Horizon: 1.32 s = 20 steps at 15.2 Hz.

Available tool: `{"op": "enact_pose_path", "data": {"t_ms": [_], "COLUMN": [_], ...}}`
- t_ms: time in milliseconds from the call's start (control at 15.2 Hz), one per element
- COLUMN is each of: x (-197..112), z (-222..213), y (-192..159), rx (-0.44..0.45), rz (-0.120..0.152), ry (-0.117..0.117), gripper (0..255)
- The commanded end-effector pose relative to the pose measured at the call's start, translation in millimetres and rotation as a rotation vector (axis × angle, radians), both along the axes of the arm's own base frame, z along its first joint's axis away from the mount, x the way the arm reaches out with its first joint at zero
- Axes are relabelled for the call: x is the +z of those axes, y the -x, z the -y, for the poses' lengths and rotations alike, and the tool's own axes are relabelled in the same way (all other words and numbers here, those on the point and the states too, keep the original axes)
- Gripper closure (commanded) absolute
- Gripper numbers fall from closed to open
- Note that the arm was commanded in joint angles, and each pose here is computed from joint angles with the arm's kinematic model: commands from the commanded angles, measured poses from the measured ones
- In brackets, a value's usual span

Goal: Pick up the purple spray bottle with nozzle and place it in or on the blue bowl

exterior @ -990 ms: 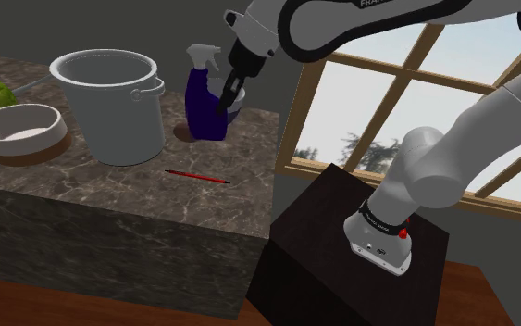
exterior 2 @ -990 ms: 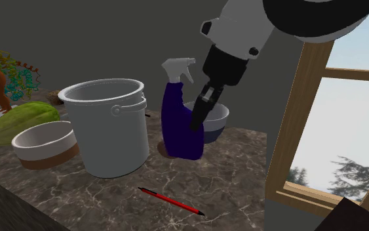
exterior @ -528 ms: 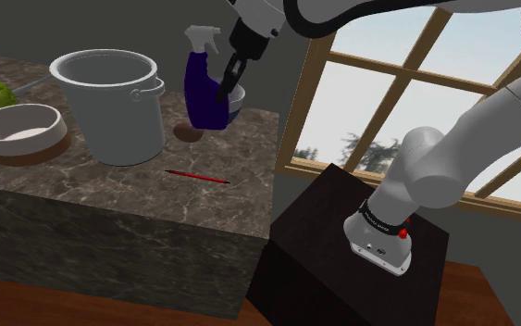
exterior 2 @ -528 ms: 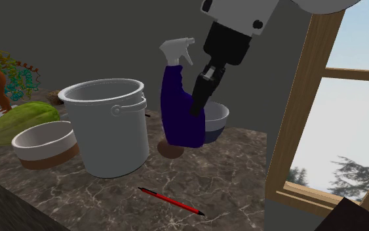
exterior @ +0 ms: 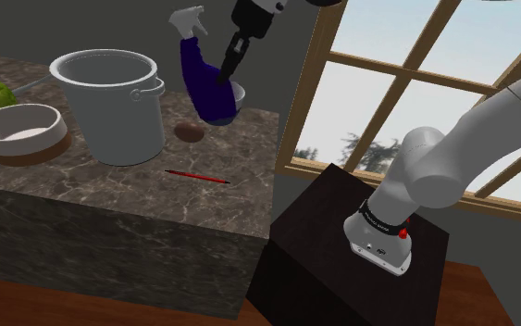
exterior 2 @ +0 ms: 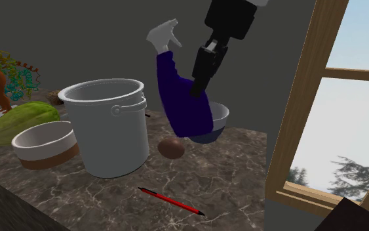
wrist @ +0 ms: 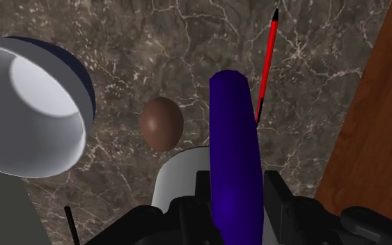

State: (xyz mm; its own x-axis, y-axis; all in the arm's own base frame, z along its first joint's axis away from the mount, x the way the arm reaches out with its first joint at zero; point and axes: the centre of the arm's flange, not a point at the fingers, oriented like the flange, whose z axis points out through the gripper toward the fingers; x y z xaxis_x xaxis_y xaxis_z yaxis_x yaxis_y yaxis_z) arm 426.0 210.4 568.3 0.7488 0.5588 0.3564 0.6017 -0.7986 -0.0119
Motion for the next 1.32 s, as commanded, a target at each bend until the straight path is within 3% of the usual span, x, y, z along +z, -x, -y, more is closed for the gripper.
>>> {"op": "enact_pose_path", "data": {"t_ms": [0, 1254], "x": [10, -2], "z": [1, 190], "y": [0, -144], "rx": [0.0, 0.0], "rz": [0.0, 0.0], "ry": [0.0, 0.0], "gripper": [255, 255]}}
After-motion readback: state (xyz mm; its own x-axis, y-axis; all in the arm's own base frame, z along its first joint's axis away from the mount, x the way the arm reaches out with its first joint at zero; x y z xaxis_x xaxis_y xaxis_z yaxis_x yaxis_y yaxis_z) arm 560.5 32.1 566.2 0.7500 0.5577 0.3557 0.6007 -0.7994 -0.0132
